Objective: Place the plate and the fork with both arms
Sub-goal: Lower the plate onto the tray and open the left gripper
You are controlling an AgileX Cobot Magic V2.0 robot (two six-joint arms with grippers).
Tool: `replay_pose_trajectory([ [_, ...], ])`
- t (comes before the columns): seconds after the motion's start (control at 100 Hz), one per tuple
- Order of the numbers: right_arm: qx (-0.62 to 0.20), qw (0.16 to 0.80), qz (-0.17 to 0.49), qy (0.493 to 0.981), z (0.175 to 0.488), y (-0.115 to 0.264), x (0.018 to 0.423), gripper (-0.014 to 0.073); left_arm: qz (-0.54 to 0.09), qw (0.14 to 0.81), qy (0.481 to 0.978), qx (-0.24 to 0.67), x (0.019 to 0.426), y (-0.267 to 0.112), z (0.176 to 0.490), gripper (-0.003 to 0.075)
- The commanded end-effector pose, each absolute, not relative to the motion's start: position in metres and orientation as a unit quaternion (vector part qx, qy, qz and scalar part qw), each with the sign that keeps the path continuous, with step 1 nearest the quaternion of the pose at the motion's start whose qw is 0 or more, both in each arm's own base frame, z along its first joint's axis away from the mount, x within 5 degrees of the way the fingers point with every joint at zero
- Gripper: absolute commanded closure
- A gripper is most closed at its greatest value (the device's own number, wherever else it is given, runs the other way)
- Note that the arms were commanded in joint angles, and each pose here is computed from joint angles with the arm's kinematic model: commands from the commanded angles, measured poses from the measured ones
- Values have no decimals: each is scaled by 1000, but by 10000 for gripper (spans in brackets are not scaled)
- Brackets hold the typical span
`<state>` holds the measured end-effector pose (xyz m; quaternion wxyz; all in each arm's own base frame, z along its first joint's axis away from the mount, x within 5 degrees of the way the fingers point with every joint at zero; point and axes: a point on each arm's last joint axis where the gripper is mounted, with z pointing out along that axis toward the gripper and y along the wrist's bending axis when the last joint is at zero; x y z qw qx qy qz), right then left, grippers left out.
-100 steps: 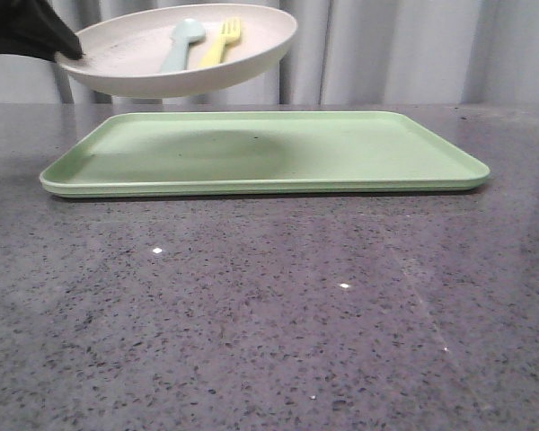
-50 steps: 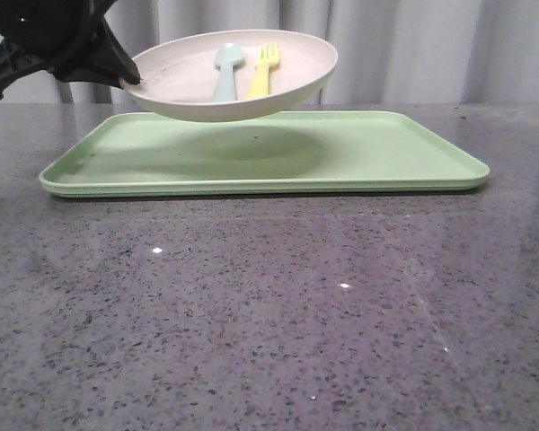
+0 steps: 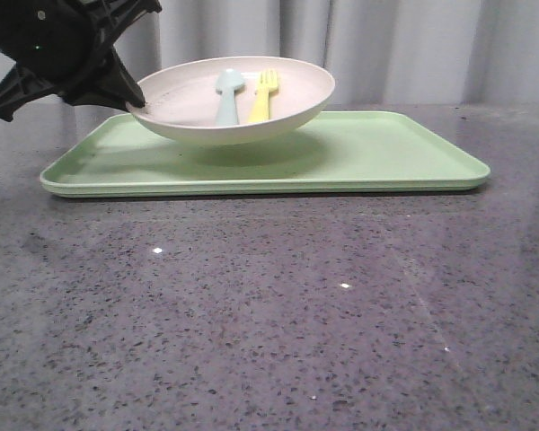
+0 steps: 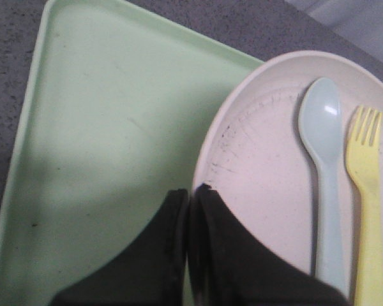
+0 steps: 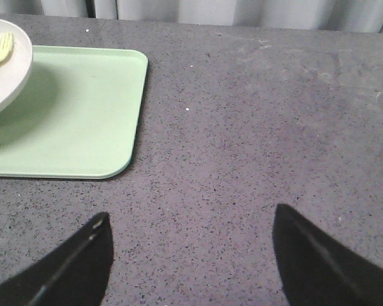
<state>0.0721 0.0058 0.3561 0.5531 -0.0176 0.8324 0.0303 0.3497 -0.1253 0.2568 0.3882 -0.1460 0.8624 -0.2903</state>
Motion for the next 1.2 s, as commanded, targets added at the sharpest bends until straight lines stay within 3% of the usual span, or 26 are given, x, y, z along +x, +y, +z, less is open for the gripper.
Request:
replay_pose_trajectory([
  [0.0, -18, 596, 30, 802, 373, 6, 76, 65, -309, 428, 834, -161, 350, -126, 285, 741],
  [1.19, -18, 597, 30, 802, 373, 6, 76, 65, -307, 371, 862, -160, 357, -133, 252, 741],
])
